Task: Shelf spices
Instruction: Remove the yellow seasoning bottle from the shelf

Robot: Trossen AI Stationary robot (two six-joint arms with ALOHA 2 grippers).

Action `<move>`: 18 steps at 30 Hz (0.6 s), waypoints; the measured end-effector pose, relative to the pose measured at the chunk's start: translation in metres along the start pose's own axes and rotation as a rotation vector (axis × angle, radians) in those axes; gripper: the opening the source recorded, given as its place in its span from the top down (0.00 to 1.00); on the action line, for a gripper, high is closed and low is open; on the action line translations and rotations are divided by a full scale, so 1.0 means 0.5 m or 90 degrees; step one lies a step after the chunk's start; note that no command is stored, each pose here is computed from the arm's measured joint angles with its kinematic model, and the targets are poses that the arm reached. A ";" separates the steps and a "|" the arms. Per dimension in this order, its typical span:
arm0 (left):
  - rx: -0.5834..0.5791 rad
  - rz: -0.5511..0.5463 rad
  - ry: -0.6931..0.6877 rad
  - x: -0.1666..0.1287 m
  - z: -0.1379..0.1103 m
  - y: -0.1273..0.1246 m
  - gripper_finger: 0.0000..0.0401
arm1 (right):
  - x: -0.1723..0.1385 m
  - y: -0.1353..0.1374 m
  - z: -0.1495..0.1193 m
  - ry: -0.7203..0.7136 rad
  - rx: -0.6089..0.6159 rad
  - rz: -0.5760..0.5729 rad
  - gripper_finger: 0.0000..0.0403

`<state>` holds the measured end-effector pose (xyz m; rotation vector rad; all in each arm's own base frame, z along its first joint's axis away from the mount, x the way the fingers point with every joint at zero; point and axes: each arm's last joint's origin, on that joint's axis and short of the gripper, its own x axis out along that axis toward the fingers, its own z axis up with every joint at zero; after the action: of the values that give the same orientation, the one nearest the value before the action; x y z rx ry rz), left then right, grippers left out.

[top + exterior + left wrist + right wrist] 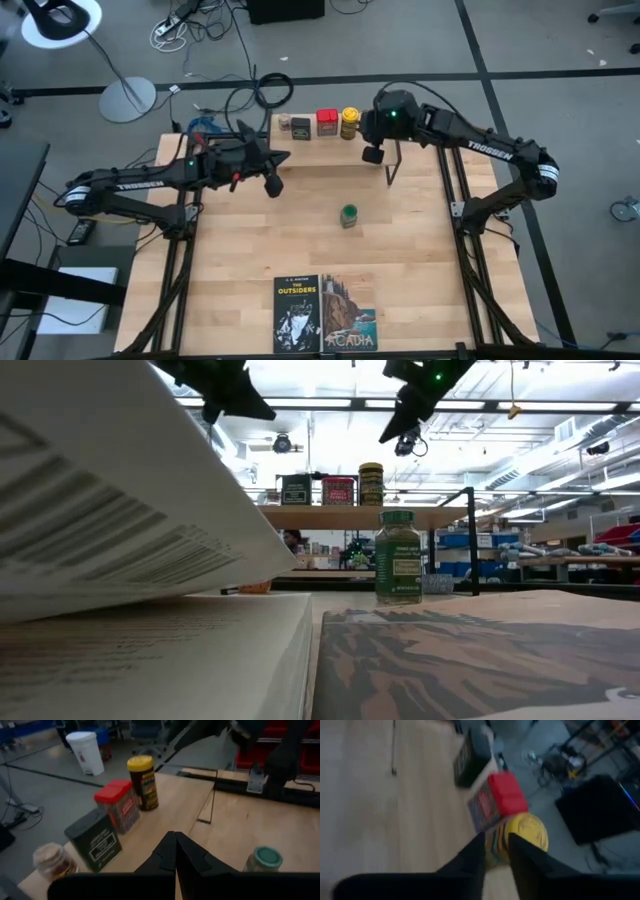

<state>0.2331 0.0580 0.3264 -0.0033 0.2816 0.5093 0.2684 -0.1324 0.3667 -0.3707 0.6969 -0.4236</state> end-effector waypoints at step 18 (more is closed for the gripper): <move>-0.004 -0.006 -0.025 -0.004 0.009 0.000 0.99 | 0.064 -0.061 -0.016 -0.051 0.087 -0.026 0.20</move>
<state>0.2327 0.0575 0.3312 -0.0006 0.2410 0.5011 0.2773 -0.1757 0.3580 -0.2719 0.5805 -0.4890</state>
